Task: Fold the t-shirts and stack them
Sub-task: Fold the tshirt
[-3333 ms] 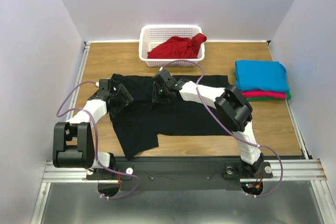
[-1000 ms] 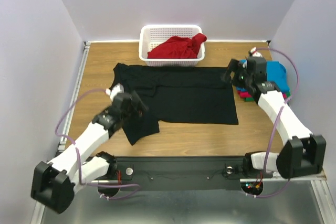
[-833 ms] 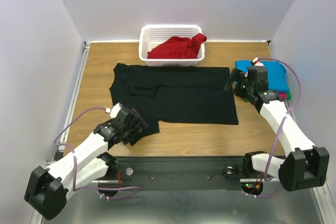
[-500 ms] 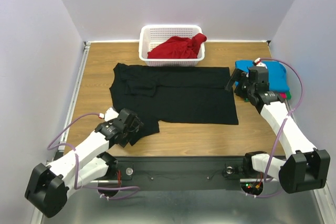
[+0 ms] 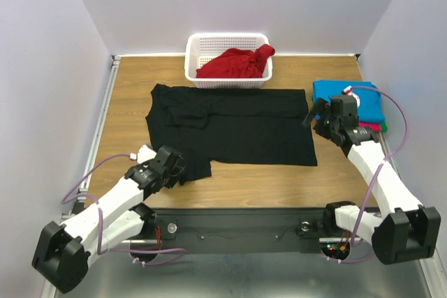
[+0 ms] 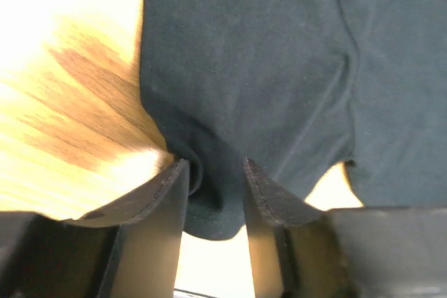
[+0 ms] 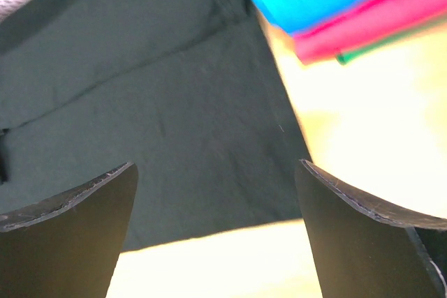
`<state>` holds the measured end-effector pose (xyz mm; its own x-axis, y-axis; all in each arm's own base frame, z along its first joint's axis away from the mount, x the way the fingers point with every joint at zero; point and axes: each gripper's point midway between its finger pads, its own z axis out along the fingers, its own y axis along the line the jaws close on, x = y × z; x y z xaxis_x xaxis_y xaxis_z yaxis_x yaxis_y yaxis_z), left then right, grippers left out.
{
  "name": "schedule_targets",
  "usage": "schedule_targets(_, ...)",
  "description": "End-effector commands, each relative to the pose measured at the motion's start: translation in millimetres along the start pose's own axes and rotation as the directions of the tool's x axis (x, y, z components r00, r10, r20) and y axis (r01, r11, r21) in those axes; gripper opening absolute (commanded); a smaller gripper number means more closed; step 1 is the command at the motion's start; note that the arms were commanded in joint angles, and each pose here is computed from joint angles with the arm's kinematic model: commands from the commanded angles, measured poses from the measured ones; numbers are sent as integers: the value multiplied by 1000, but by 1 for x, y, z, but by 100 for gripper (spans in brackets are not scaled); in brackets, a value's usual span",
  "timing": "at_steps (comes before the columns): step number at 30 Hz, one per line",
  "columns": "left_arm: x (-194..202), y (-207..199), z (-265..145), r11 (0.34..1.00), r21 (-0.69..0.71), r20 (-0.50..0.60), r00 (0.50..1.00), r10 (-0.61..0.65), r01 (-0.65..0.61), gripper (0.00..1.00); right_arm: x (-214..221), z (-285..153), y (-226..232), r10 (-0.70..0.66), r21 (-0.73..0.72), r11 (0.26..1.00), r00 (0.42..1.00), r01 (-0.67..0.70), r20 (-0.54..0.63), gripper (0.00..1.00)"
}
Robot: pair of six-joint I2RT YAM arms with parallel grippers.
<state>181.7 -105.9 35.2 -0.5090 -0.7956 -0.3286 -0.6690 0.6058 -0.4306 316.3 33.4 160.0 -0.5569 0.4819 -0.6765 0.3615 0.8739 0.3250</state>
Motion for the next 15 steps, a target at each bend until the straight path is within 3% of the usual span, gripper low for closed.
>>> schedule_targets(1,-6,2,-4,998,45,35,999,-42,40,26,18,-13,-26,78,82,994,997,-77,-3,100)
schedule_targets(4,-7,0,-5,997,69,38,999,-32,30,0,41,-13,-36,100,94,991,994,-95,-46,100)
schedule_targets(15,-8,-6,-9,987,162,50,999,-1,-7,0,96,-12,-58,130,153,983,973,-101,-192,100)
